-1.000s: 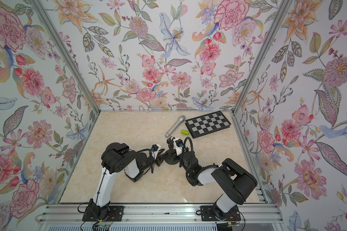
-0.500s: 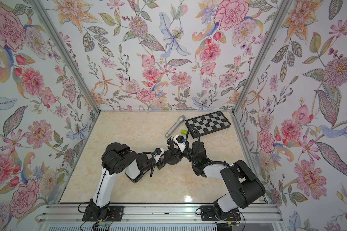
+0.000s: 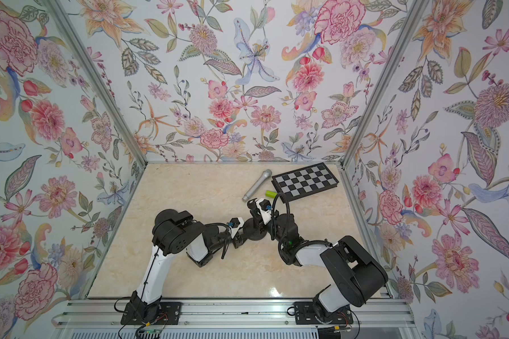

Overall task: Assemble a microphone stand
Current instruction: Screw the microphone stand pole into the microphone stand base.

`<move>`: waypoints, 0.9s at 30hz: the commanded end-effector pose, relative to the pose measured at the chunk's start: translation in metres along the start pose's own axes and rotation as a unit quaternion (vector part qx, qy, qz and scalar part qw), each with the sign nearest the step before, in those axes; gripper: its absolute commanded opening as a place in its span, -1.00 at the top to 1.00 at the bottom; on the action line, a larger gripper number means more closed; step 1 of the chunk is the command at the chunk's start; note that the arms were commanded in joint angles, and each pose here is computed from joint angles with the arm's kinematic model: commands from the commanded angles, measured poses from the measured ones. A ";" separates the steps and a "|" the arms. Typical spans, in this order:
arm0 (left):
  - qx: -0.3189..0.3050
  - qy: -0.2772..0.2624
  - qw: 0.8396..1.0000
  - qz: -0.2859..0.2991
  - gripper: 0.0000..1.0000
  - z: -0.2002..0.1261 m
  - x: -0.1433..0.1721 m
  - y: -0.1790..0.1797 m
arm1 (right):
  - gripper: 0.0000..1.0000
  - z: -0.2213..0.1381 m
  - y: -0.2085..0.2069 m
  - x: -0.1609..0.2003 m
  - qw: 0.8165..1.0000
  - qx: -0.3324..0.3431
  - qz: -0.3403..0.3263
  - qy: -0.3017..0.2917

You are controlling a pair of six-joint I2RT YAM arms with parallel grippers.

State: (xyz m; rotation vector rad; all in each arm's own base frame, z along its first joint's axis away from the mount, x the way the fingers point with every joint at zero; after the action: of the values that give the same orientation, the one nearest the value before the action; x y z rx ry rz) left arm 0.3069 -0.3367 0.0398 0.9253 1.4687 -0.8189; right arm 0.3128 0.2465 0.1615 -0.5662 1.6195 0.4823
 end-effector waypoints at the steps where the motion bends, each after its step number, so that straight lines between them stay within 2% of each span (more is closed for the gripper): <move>1: -0.019 -0.048 0.999 0.015 0.02 -0.009 -0.001 -0.004 | 1.00 -0.017 -0.019 0.031 0.985 0.169 0.034 0.019; 5: -0.023 -0.044 0.999 0.015 0.02 -0.011 0.002 -0.004 | 1.00 -0.017 0.017 0.041 0.979 0.203 0.027 -0.002; 9: -0.026 -0.041 0.999 0.020 0.02 -0.014 0.001 -0.004 | 0.99 -0.012 0.044 0.032 0.989 0.137 0.019 -0.049; 14: -0.030 -0.041 0.998 0.023 0.01 -0.014 0.001 -0.003 | 0.11 -0.018 0.057 0.011 0.996 0.034 -0.041 -0.071; 15: -0.030 -0.041 0.998 0.023 0.01 -0.014 0.001 -0.002 | -0.02 -0.020 0.058 0.009 0.996 0.008 -0.053 -0.070; 18: -0.028 -0.041 0.999 0.023 -0.01 -0.014 0.002 -0.002 | -0.19 -0.026 0.054 0.005 0.995 -0.063 -0.056 -0.053; 21: -0.026 -0.042 0.998 0.027 -0.02 -0.014 0.001 -0.002 | -0.29 -0.032 0.043 0.004 0.993 -0.099 -0.063 -0.021; 25: -0.029 -0.045 0.998 0.036 -0.05 -0.017 -0.005 -0.001 | -0.38 -0.042 0.019 0.001 0.993 -0.069 -0.099 0.007; 27: -0.031 -0.051 0.998 0.037 -0.06 -0.019 -0.012 -0.001 | -0.54 -0.049 0.011 -0.006 0.993 -0.052 -0.103 0.011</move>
State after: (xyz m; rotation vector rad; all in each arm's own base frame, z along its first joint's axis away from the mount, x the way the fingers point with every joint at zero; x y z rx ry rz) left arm 0.3054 -0.3333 0.0373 0.9057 1.4951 -0.8101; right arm 0.2776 0.2275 0.1880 -0.6909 1.4791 0.4194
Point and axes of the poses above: each gripper's point midway between its finger pads, its own z axis out along the fingers, its own y axis along the line the jaws close on, x = y × z, the point moved 2 cm from there along -z, back along the fingers
